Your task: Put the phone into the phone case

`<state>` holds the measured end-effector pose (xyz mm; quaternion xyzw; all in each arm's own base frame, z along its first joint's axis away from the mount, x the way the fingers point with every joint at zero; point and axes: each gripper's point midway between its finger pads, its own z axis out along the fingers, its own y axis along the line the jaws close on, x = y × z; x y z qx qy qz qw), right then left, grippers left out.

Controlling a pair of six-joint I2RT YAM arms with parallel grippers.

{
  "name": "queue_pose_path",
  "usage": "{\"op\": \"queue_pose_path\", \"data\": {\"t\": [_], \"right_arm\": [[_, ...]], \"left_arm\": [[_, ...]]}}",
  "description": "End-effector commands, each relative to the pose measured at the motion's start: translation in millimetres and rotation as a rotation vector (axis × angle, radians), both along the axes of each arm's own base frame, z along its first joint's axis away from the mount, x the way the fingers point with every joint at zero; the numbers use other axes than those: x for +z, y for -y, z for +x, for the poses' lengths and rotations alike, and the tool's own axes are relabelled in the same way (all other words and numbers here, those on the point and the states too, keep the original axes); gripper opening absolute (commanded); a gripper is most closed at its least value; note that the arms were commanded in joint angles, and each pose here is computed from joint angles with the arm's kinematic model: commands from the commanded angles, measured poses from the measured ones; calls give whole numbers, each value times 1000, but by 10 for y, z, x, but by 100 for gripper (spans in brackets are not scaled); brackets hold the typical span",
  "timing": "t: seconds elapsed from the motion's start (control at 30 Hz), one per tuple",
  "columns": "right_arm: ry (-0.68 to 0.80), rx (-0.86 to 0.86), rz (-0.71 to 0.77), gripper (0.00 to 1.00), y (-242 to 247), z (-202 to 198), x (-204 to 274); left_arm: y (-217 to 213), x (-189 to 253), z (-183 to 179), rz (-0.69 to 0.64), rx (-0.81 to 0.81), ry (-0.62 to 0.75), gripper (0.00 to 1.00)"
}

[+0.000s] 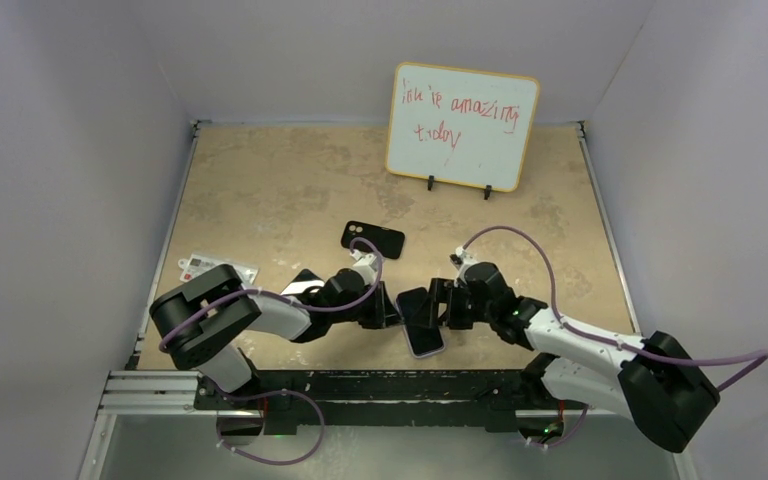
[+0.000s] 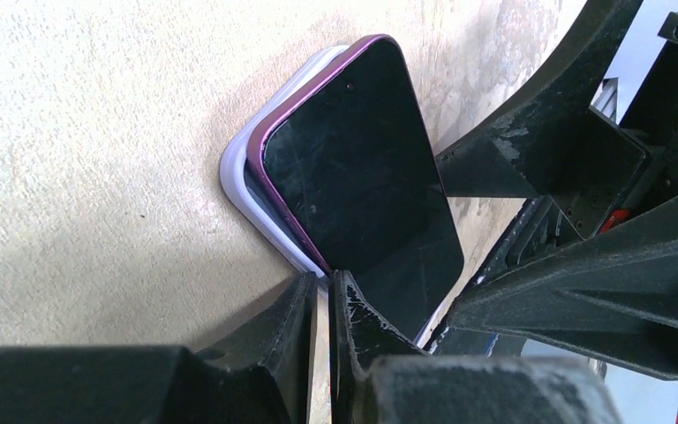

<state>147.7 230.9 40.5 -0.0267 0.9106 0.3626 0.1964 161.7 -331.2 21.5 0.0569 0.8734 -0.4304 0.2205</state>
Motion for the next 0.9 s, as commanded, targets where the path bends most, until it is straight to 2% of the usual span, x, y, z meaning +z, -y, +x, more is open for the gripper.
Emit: {"op": "queue_pose_path", "data": {"t": [0.0, 0.17, 0.5, 0.73, 0.87], "right_arm": [[19, 32, 258, 81, -312, -25, 481], [43, 26, 400, 79, -393, -39, 715], [44, 24, 474, 76, -429, -53, 831], [29, 14, 452, 74, -417, -45, 761], [8, -12, 370, 71, -368, -16, 591]], "left_arm": [[54, 129, -58, -47, -27, 16, 12], [36, 109, -89, -40, -31, 10, 11], [-2, 145, -116, -29, -37, 20, 11], [-36, 172, -118, -22, -34, 32, 11], [-33, 182, -118, -22, -35, 34, 11]]}}
